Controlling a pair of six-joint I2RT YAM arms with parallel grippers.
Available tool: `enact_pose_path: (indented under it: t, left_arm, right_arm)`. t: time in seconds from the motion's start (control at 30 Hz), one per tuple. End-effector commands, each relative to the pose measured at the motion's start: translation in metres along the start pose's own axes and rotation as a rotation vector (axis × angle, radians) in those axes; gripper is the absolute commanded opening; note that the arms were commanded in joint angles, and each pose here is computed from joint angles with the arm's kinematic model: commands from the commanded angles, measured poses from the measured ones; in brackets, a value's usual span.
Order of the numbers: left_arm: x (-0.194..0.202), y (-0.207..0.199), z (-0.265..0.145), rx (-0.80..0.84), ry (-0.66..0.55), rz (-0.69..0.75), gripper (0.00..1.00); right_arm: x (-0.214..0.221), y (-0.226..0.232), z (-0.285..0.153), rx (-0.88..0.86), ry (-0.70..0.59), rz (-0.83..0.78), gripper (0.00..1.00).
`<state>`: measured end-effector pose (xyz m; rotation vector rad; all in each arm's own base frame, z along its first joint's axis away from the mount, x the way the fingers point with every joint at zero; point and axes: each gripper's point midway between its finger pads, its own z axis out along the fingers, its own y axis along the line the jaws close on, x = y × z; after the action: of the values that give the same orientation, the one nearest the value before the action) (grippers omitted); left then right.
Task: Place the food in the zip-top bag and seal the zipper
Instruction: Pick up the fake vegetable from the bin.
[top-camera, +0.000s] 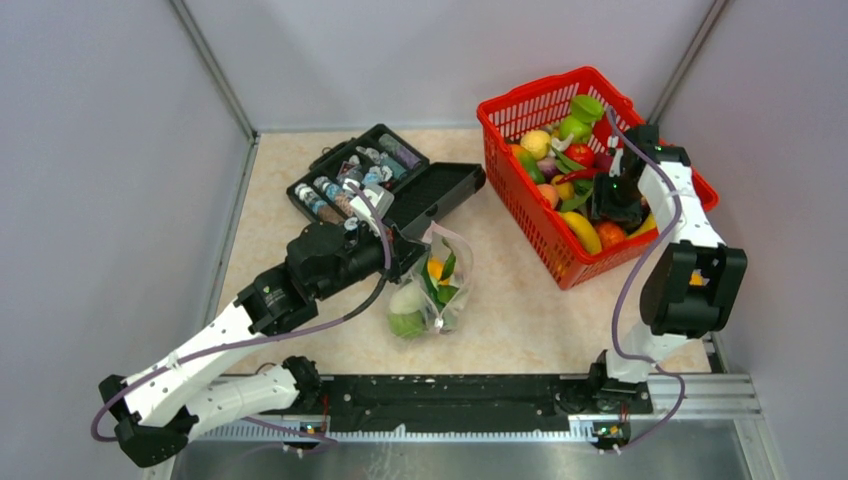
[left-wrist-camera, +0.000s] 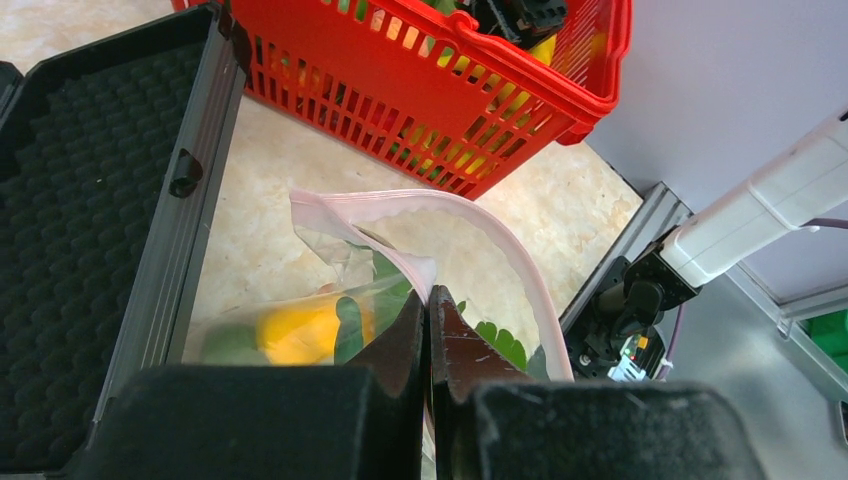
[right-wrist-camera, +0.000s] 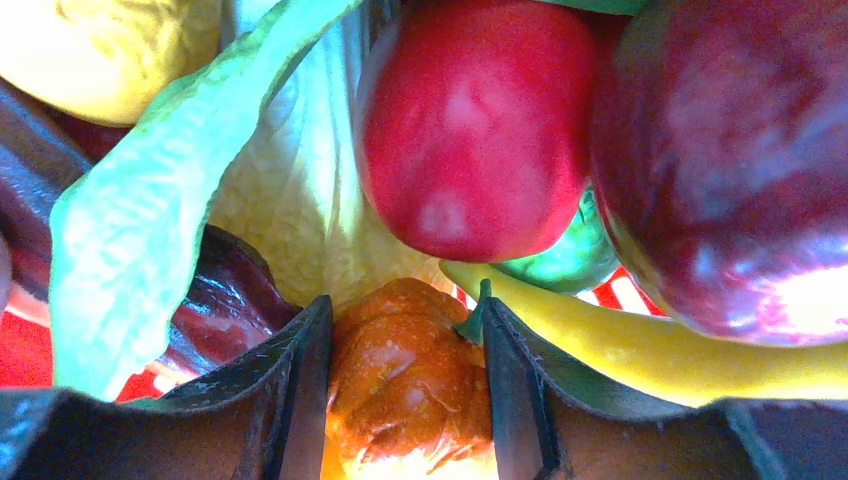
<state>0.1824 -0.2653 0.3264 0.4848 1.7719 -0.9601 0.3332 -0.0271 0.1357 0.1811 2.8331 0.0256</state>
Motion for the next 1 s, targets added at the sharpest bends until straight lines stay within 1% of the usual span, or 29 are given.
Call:
enact_pose_path:
  t: [0.0,0.07,0.27,0.4,0.57,0.67,0.77,0.97]
  left_arm:
    - [-0.018,0.002,-0.007,-0.02,-0.078,0.011,0.0]
    - [-0.018,0.002,-0.007,-0.022,-0.078,0.008,0.0]
    - [-0.018,0.001,-0.008,-0.018,-0.081,-0.007,0.0]
    - [-0.017,0.001,-0.006,-0.023,-0.075,-0.013,0.0]
    - [-0.015,0.002,-0.003,-0.025,-0.062,-0.024,0.0]
    - [-0.015,0.001,-0.002,-0.025,-0.058,-0.029,0.0]
    - [-0.015,0.001,-0.002,-0.027,-0.058,-0.035,0.0]
    - [-0.013,0.0,0.001,-0.025,-0.049,-0.049,0.0]
  right_arm:
    - [-0.025,0.029,-0.046,-0.115,-0.177,0.014,0.17]
    - [-0.034,0.031,-0.056,-0.125,-0.242,0.024,0.14]
    - [-0.061,0.026,-0.088,-0.101,-0.479,0.065,0.14]
    - [-0.07,0.027,-0.11,-0.119,-0.637,0.089,0.14]
    - [-0.074,0.048,-0.153,-0.27,-0.884,0.089,0.14]
    - [-0.071,0.062,-0.179,-0.378,-1.006,0.095,0.14]
    - [-0.068,0.075,-0.196,-0.467,-1.052,0.082,0.13]
    - [-0.061,0.096,-0.217,-0.6,-1.058,0.03,0.12]
